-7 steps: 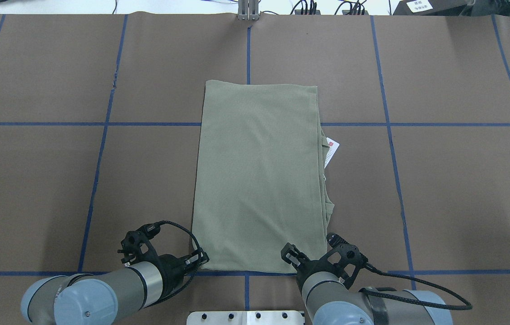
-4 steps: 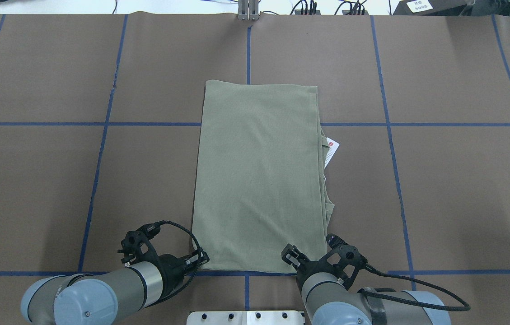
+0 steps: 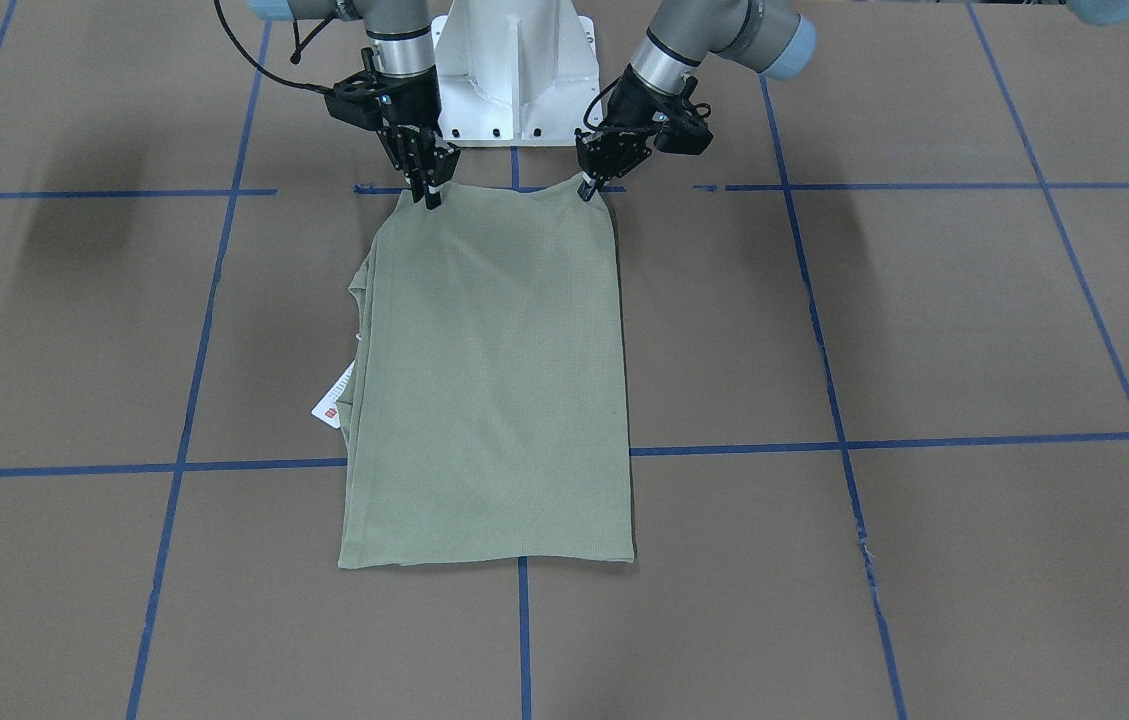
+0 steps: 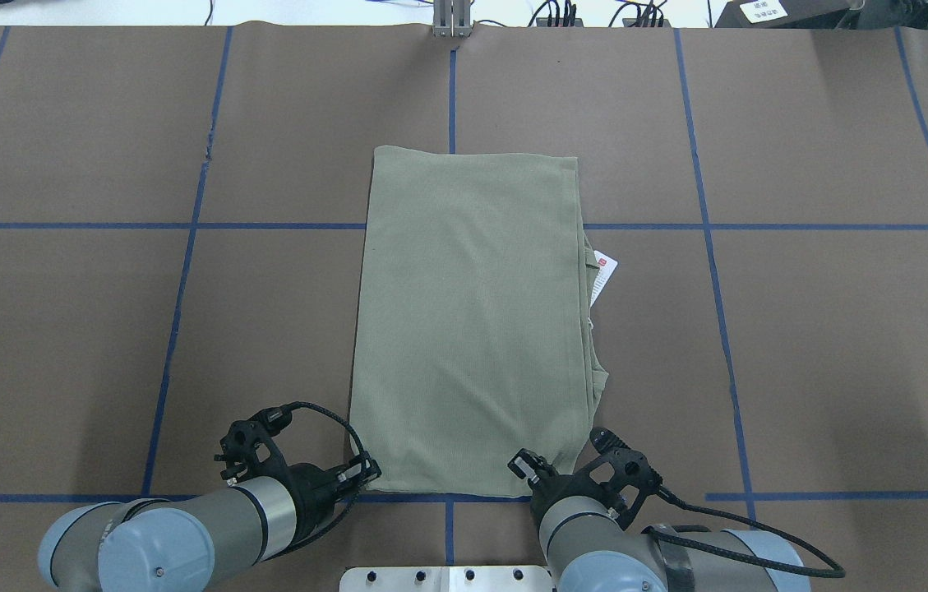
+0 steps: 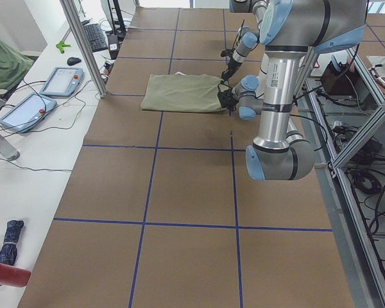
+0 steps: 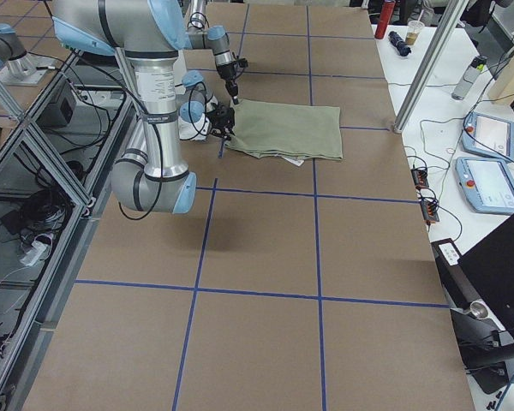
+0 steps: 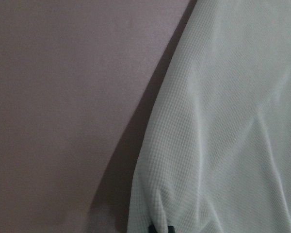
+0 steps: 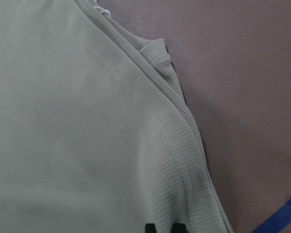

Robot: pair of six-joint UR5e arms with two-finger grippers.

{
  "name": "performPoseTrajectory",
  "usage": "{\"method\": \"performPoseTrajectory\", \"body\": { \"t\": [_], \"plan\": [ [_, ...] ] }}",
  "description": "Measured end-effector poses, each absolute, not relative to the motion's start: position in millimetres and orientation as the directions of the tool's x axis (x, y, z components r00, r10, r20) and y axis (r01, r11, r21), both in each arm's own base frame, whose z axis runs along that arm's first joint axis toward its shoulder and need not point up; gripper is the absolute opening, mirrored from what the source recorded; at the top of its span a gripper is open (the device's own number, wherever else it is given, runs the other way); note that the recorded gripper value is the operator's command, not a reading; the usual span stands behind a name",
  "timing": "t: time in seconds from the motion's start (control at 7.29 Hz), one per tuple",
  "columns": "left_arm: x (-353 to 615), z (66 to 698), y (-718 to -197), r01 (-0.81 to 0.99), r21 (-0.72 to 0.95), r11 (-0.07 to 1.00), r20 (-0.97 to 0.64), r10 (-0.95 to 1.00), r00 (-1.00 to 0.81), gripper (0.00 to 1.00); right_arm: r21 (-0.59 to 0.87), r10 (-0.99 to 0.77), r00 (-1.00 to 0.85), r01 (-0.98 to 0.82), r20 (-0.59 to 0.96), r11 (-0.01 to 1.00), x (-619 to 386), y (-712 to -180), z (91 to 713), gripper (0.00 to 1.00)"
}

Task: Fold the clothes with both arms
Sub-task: 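Lift the near end with both grippers and fold it away from the robot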

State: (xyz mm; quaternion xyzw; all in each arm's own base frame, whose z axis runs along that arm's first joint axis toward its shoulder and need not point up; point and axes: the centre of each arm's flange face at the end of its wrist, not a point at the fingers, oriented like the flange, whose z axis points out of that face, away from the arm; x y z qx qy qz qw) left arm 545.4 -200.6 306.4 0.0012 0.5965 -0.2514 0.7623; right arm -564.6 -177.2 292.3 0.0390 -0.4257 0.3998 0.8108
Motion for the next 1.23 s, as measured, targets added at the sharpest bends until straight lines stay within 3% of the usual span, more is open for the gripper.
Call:
{"method": "performPoseTrajectory", "body": {
  "t": [0.55, 0.96, 1.23],
  "plan": [
    [523.4, 278.3, -202.7, 0.363, -0.263, 0.894, -0.933, -0.331, 0.138, 0.00, -0.281, 0.615, 0.297, -0.689, 0.731, 0.668, -551.0, -189.0, 280.3, 0.00],
    [416.8, 175.3, -190.0, 0.269, -0.226, 0.936, -0.952, -0.271, 0.145, 0.00, -0.309, 0.624, 0.295, -0.669, 0.724, 0.675, -461.7, -187.0, 187.2, 0.00],
    [387.7, 153.9, -194.3, 0.260, -0.212, 0.942, -0.951, -0.260, 0.167, 0.00, -0.299, 0.620, 0.336, -0.653, 0.709, 0.696, -438.9, -191.4, 153.0, 0.00]
  ]
}}
